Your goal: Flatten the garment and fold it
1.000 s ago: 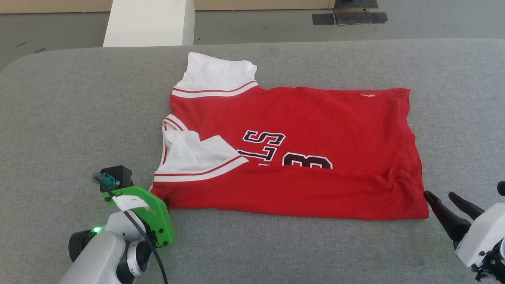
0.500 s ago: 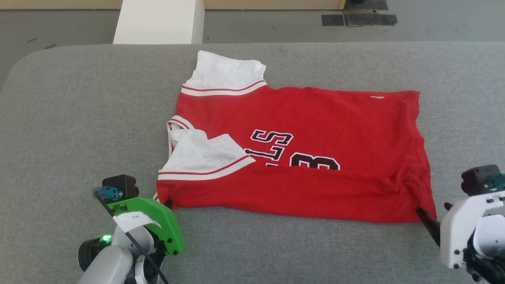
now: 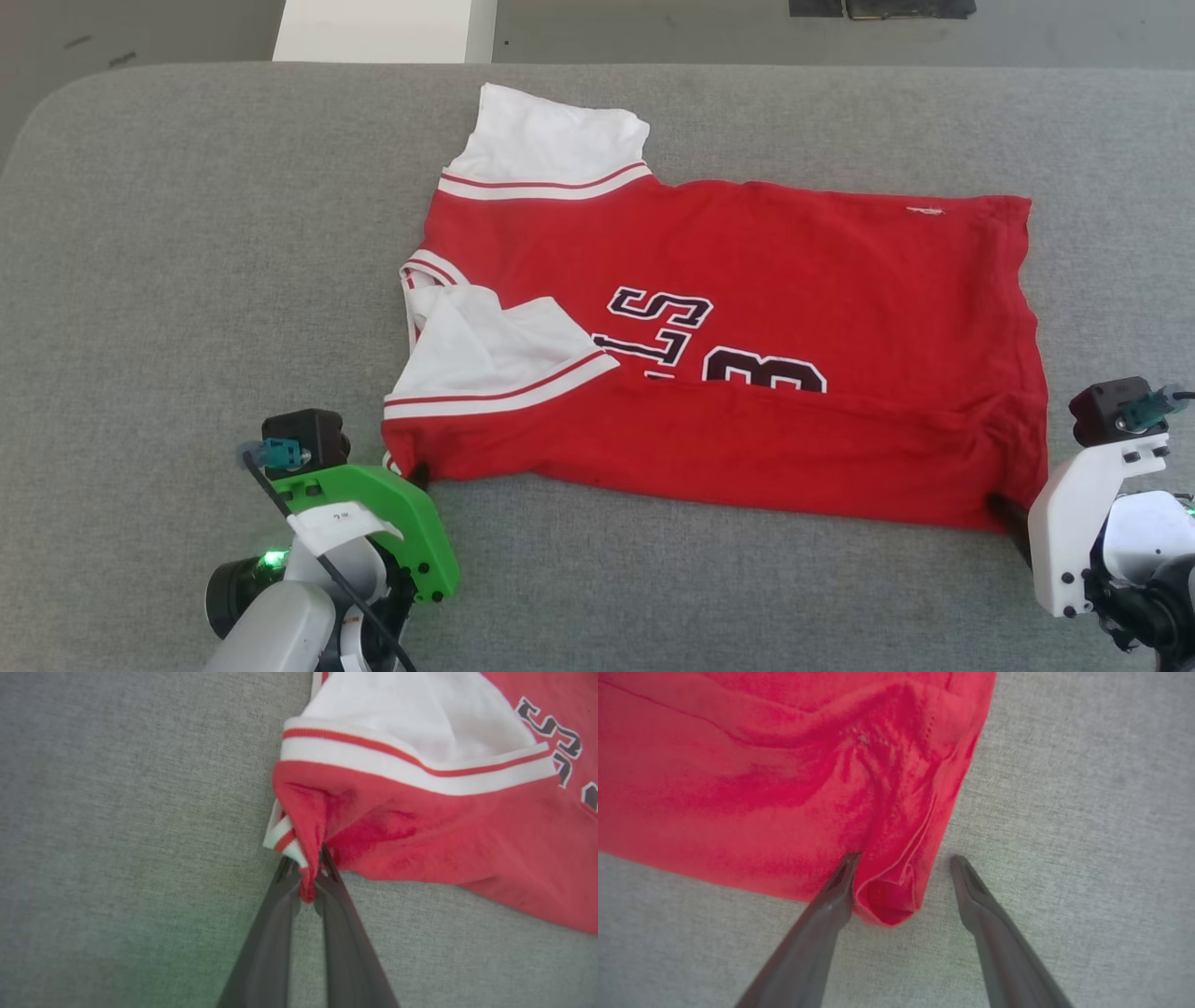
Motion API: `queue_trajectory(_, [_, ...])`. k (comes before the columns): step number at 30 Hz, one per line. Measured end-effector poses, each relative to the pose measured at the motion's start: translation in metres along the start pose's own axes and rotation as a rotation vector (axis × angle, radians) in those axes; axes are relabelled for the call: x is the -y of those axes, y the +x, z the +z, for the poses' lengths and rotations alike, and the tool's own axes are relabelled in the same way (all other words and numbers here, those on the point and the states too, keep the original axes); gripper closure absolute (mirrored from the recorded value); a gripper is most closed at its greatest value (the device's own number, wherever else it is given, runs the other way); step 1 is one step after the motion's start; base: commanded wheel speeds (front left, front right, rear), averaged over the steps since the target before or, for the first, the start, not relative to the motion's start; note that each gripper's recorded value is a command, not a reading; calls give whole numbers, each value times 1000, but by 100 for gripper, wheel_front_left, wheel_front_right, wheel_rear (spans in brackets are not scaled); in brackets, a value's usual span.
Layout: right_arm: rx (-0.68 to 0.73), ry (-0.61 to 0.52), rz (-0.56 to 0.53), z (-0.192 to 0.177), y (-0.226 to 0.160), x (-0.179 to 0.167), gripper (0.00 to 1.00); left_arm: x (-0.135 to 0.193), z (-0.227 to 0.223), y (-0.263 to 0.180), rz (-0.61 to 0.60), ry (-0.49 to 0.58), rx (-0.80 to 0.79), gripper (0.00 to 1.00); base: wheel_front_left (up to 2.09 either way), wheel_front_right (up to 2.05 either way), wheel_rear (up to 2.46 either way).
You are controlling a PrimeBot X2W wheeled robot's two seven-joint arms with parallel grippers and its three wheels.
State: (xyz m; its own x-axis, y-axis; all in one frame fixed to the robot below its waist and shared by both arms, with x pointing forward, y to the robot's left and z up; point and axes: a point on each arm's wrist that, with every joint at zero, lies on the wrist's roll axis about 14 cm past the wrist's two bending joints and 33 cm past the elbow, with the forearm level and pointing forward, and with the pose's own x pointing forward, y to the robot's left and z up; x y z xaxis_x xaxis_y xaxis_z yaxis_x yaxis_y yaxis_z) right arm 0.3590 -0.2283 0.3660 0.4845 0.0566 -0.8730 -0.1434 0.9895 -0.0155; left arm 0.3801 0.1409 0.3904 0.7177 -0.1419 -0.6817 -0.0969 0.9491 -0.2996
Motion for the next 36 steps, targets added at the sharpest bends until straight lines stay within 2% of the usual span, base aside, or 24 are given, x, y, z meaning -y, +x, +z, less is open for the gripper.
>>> queue_trajectory(1, [5,1,6,1,0,-1,100,0,1,0,0,-2,2,100,0,0,0])
queue_trajectory(9, [93,42,28,14,-12,0,100,0,17,-11,-6,-27,82,100,0,0,0])
queue_trajectory(18, [252,77,-23,42,-56,23,100,2,46,-53,-43,-66,213,100,0,0,0])
queue_trajectory(24, [140,93,-35,1,-60,26,100,1,6,-70,-39,-92,107,100,0,0,0])
queue_trajectory(29, [9,118,-20,-38,-47,20,100,-3,-38,-65,-19,-147,-33,100,0,0,0])
queue_trajectory(33, [-29,118,-8,-53,-38,14,100,-9,-60,-58,-7,-160,-116,100,0,0,0])
queue_trajectory(34, [-17,122,-10,-53,-37,14,85,-11,-63,-57,-3,-158,-124,100,0,0,0])
queue_trajectory(35, [-13,126,-10,-53,-36,15,26,-11,-63,-56,-4,-163,-124,66,0,0,0])
queue_trajectory(36, [-10,126,-11,-53,-35,15,0,-11,-62,-56,-7,-168,-124,53,0,0,0])
